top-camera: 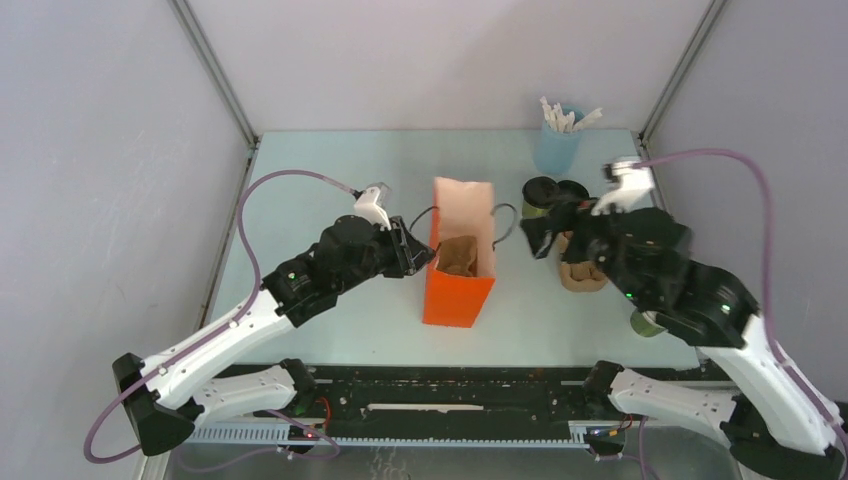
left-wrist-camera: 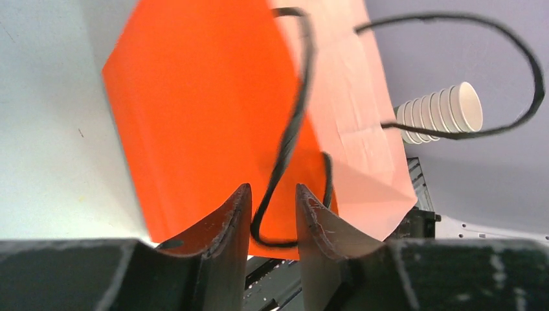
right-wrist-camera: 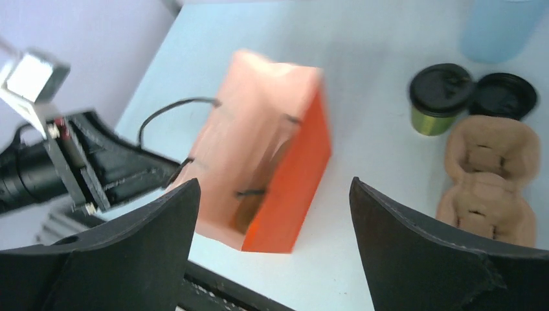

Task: Pack the takeout coffee

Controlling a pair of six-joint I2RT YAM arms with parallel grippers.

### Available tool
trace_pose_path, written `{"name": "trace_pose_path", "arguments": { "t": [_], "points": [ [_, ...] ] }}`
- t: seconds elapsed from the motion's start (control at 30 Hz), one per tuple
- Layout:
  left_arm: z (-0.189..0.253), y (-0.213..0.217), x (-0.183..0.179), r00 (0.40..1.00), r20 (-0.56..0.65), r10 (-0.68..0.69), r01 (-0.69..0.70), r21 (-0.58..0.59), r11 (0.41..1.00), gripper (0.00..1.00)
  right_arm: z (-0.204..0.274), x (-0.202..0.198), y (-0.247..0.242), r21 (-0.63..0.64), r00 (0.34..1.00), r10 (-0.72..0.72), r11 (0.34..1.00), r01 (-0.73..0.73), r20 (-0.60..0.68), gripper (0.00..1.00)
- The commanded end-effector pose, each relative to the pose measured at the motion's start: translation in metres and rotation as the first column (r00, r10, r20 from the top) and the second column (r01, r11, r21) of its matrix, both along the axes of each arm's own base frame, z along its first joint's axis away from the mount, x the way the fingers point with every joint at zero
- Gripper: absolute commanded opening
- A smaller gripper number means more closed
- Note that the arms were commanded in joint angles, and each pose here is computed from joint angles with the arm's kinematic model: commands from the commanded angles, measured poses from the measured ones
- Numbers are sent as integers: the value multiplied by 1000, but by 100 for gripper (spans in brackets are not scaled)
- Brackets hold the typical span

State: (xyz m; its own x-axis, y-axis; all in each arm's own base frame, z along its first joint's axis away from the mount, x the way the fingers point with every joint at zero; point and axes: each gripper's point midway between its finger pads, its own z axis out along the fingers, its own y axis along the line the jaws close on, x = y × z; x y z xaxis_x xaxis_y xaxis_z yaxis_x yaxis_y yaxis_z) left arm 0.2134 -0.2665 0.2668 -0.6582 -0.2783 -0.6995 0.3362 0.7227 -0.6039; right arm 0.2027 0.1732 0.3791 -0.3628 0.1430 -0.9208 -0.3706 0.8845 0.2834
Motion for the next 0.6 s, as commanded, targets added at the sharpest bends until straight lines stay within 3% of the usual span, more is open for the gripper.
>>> {"name": "trace_pose_path", "arguments": {
  "t": [0.0,0.13,0.33,0.5,0.57],
  "points": [
    [25,1,6,998,62,7,-5,-21,1000,35,1,-6,-55,106,969,-227,966,238,-100,95],
    [27,2,7,998,65,11,-9,-22,1000,35,-12,-8,-41,191,959,-189,954,231,-212,96],
    [30,4,6,997,69,16,-14,-25,1000,37,-9,9,18,243,977,-11,968,64,-214,94],
    [39,15,4,995,88,41,-40,-16,999,49,-21,32,52,154,981,31,988,-2,-189,93],
    [44,24,4,992,106,63,-63,-6,998,57,-29,40,57,115,980,24,993,-1,-198,84]
  ]
}}
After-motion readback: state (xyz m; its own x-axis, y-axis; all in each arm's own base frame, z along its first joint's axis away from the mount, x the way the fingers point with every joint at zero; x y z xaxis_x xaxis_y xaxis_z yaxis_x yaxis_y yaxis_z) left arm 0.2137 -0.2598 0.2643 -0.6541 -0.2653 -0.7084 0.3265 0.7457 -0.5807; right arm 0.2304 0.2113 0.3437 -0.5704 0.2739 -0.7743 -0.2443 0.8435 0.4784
